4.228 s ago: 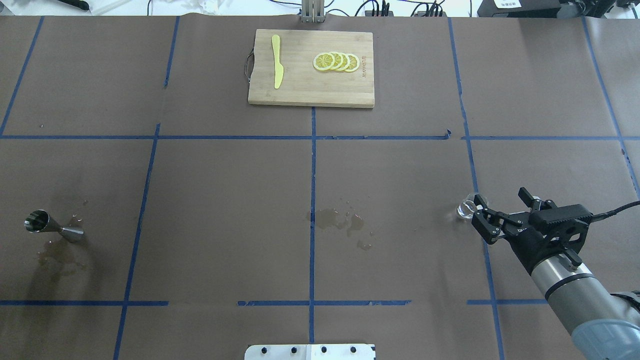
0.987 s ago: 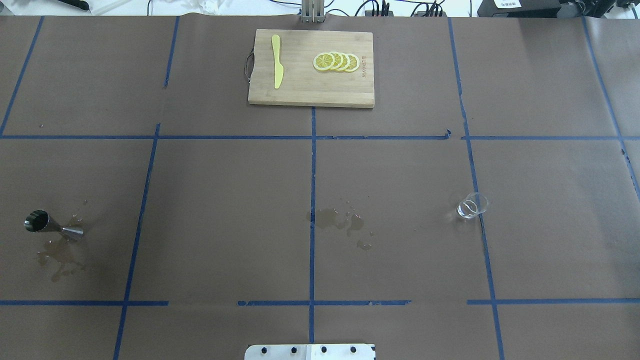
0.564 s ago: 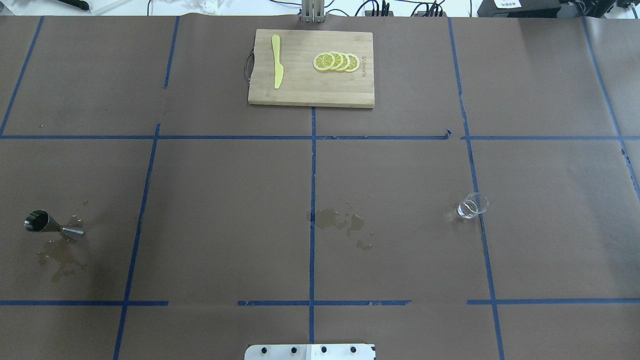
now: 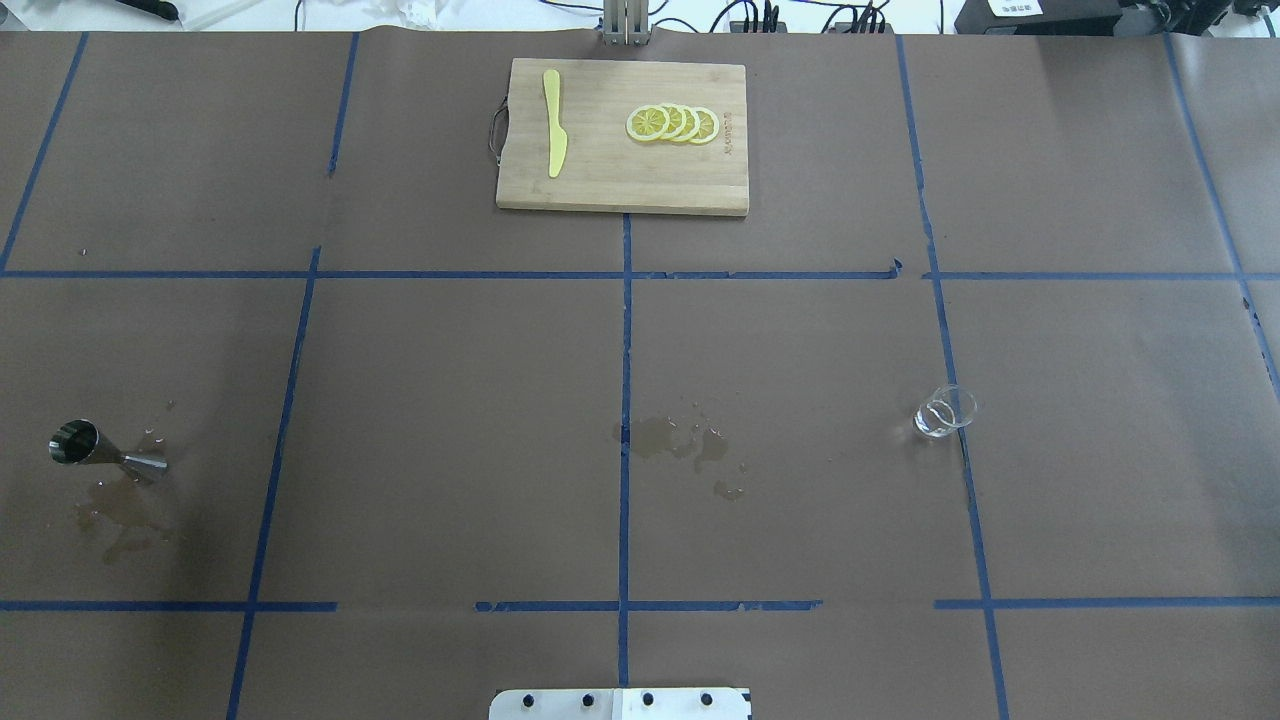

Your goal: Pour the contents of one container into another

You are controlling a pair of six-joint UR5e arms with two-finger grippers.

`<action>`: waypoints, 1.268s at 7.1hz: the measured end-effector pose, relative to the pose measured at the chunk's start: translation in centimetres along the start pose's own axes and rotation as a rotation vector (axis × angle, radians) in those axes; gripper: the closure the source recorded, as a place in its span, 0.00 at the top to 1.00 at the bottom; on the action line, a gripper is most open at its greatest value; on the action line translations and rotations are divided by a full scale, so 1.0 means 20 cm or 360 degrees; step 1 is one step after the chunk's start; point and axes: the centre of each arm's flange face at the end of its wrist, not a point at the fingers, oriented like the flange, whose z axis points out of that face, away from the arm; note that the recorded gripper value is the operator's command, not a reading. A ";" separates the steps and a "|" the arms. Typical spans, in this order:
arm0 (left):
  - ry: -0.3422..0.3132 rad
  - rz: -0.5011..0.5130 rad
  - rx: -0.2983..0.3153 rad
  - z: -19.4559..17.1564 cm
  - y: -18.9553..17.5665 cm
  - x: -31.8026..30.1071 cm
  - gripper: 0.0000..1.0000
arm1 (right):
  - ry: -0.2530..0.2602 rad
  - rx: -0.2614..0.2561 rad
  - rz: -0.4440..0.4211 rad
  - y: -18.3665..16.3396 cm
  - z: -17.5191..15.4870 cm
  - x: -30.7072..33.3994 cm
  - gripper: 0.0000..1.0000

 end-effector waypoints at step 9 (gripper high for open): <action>-0.0231 0.0053 -0.0005 -0.01 -0.10 -0.05 1.00 | -0.0009 -0.0019 0.0089 0.09 0.05 0.04 1.00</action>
